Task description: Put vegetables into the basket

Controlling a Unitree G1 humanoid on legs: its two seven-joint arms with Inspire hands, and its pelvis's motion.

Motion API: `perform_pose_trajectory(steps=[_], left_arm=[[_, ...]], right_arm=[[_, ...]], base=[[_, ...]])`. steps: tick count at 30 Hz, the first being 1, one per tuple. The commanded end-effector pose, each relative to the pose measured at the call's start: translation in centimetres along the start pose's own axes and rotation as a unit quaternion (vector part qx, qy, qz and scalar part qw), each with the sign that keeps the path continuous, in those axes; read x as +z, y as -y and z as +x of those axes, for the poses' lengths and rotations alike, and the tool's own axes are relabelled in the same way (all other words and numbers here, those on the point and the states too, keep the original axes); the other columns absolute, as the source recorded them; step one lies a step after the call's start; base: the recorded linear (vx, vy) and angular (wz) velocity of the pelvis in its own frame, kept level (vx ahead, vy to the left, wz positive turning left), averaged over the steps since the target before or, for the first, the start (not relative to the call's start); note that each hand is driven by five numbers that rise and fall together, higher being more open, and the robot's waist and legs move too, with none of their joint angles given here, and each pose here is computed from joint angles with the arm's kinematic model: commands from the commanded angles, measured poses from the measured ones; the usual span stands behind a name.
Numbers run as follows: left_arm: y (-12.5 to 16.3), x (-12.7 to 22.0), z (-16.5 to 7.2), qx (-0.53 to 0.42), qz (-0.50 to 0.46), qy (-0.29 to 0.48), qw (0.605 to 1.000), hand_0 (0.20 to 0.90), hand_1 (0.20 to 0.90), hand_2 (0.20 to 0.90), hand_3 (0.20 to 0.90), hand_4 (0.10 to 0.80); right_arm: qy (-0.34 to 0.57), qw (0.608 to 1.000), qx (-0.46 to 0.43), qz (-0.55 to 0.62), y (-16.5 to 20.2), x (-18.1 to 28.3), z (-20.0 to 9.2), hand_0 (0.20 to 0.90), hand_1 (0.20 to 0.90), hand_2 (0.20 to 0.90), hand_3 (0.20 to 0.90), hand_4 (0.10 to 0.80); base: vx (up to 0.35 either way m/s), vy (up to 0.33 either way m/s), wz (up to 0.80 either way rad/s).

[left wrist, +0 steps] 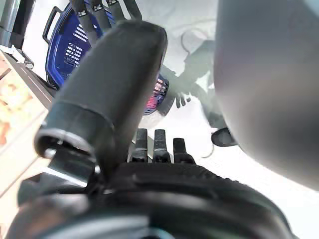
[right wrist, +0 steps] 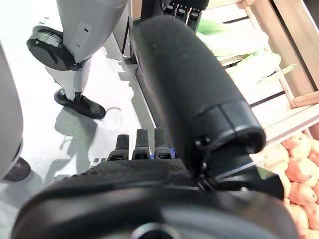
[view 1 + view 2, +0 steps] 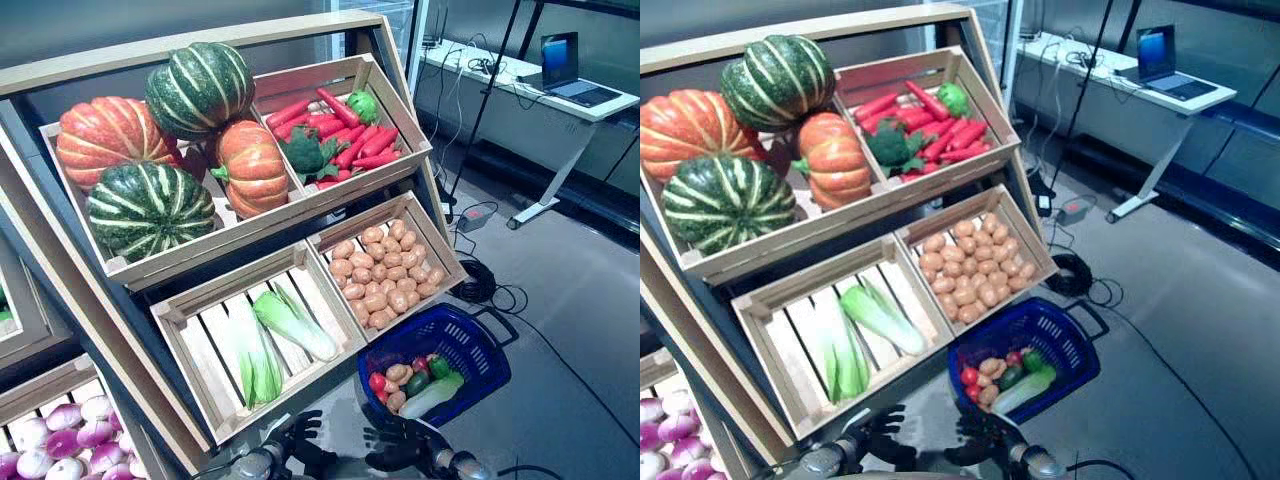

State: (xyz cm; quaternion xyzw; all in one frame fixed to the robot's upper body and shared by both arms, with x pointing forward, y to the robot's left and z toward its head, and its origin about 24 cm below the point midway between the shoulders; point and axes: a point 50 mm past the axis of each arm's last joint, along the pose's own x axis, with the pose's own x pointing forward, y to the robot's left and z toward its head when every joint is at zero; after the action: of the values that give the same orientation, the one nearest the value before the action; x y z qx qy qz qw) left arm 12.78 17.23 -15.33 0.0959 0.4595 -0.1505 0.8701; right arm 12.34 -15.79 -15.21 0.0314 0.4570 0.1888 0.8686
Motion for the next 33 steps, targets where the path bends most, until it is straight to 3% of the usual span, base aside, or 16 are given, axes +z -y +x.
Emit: perform_pose_trajectory(steps=[1, 23, 28, 33], left_arm=[[0.4, 2.8, 0.9, -0.011, 0.020, 0.047, 0.999, 0.900, 0.900, 0.900, 0.900, 0.800], [0.7, 2.7, 0.9, -0.012, 0.023, 0.048, 0.999, 0.900, 0.900, 0.900, 0.900, 0.800], [0.7, 4.4, 0.9, -0.008, 0.062, 0.108, 0.992, 0.900, 0.900, 0.900, 0.900, 0.800], [0.3, 9.7, 0.0, -0.017, 0.049, 0.264, 0.963, 0.900, 0.900, 0.900, 0.900, 0.800]], right_arm=[[0.084, 0.996, -0.008, -0.024, 0.3, 4.4, 1.0, 0.900, 0.900, 0.900, 0.900, 0.800], [0.085, 0.996, -0.015, -0.023, 0.3, 4.4, 1.0, 0.900, 0.900, 0.900, 0.900, 0.800], [0.089, 0.996, -0.024, -0.022, 0.6, 4.7, 0.9, 0.900, 0.900, 0.900, 0.900, 0.800], [0.097, 0.995, -0.032, -0.022, 1.0, 5.4, 0.8, 0.900, 0.900, 0.900, 0.900, 0.800]], base=[[0.000, 0.000, 0.00], [0.000, 0.000, 0.00], [0.000, 0.000, 0.00], [0.000, 0.000, 0.00]])
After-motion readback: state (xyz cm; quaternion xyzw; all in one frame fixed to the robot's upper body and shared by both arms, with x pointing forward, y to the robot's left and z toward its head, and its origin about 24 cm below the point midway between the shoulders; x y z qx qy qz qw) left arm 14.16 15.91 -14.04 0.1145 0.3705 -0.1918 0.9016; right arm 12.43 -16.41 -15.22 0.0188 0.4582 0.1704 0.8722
